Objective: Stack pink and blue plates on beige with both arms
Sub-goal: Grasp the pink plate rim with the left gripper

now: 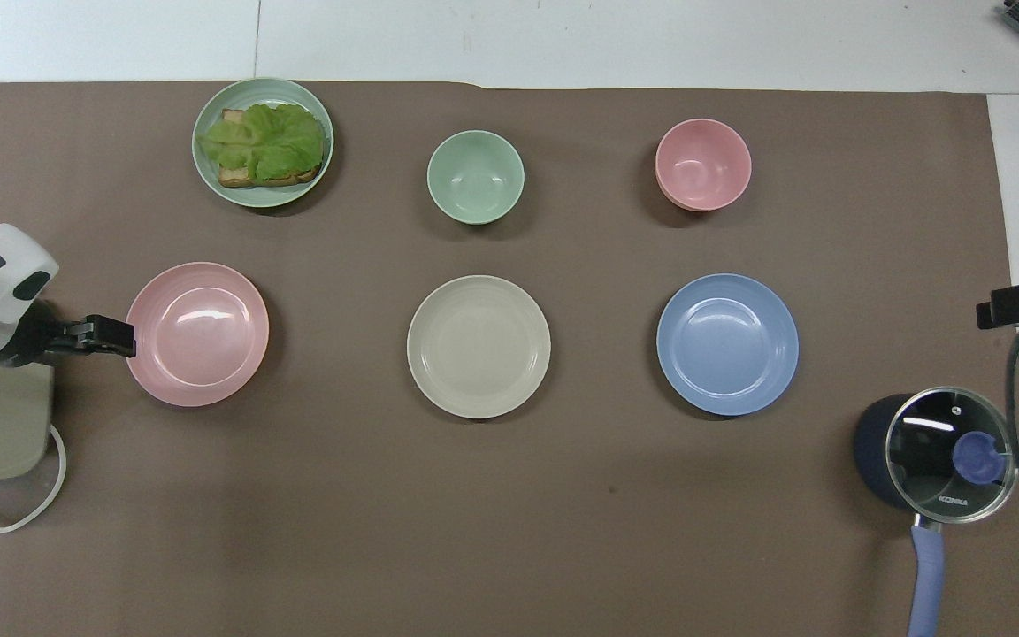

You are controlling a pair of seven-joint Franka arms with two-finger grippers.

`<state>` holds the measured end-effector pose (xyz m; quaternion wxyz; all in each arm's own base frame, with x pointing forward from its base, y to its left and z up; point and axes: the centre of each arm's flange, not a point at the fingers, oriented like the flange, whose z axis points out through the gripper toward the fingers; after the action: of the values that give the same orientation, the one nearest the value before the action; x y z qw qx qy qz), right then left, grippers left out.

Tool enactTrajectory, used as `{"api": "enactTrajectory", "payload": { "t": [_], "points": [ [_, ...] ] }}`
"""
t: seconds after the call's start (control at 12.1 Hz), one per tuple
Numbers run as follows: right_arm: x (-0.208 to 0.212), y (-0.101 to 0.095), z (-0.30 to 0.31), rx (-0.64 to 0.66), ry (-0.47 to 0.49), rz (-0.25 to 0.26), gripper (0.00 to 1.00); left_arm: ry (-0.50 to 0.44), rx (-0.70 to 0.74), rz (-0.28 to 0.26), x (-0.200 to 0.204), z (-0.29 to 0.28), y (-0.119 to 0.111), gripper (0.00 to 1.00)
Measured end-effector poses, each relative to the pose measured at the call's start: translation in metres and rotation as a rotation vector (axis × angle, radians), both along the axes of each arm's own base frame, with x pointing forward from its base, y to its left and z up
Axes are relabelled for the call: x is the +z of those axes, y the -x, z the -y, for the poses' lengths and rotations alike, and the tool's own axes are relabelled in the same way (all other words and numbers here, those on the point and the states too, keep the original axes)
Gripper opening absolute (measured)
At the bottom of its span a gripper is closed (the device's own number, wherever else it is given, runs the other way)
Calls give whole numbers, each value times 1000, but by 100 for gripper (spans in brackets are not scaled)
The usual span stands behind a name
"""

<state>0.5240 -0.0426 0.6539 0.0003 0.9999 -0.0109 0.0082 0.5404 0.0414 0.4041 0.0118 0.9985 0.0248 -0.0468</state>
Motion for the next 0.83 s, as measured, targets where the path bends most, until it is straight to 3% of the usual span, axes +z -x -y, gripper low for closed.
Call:
{"api": "enactTrajectory", "payload": {
  "t": [0.25, 0.41, 0.66, 0.75, 0.83],
  "points": [
    [0, 0, 0, 0, 0, 0, 100, 7, 25, -42, -51, -14, -6, 100],
    [0, 0, 0, 0, 0, 0, 100, 7, 35, -42, -81, -19, -3, 100],
    [0, 0, 0, 0, 0, 0, 100, 6, 54, -53, -97, -16, 6, 100],
    [0, 0, 0, 0, 0, 0, 100, 3, 73, -53, -96, -16, 6, 89],
    [0, 0, 0, 0, 0, 0, 100, 2, 84, -52, -95, -16, 6, 71]
  ]
}}
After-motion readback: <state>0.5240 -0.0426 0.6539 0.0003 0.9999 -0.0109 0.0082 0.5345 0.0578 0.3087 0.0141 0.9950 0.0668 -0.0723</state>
